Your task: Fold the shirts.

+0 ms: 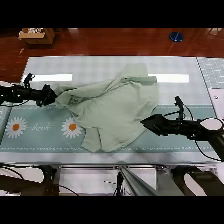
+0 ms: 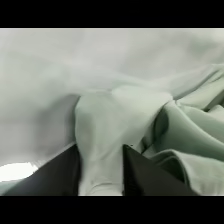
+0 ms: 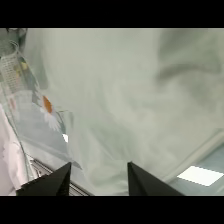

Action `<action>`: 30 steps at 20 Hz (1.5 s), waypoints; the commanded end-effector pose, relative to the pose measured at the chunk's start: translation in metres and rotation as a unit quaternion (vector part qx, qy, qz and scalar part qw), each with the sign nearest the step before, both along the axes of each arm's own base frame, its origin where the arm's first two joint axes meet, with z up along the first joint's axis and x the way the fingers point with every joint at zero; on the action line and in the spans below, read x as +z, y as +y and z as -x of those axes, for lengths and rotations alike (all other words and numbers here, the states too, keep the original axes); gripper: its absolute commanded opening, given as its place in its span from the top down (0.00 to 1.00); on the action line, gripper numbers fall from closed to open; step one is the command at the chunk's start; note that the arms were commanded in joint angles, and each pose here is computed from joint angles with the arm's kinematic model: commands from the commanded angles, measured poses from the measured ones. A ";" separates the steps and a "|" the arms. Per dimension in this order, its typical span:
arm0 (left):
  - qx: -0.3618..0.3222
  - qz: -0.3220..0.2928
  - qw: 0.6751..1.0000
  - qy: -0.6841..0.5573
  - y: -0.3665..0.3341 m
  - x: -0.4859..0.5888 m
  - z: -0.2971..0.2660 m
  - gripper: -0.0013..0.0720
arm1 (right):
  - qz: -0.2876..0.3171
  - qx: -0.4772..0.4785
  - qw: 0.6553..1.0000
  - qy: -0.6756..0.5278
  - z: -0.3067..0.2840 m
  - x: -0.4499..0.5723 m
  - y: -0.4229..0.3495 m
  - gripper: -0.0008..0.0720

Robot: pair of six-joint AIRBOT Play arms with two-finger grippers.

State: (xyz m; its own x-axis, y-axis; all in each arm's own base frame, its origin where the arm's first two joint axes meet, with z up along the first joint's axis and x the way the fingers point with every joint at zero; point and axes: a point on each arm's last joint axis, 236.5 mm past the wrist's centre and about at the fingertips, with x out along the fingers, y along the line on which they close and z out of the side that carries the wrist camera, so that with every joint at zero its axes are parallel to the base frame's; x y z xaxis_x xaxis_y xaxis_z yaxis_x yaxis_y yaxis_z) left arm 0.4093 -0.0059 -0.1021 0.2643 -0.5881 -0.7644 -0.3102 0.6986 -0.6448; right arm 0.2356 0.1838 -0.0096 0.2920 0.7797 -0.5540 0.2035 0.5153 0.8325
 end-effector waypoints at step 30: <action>-0.078 0.016 0.996 -0.041 -0.005 0.047 0.019 0.95 | 0.143 0.010 0.987 0.069 0.050 -0.098 0.083 0.32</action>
State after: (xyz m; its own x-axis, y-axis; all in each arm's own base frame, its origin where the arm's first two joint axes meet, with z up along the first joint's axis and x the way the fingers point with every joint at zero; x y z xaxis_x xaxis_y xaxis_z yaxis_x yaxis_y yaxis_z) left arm 0.3900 -0.0102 -0.0552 0.2282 -0.6506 -0.7244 -0.1547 0.7103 -0.6867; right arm 0.1632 0.2515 -0.1002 0.0641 0.5892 -0.8054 0.2541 0.7709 0.5841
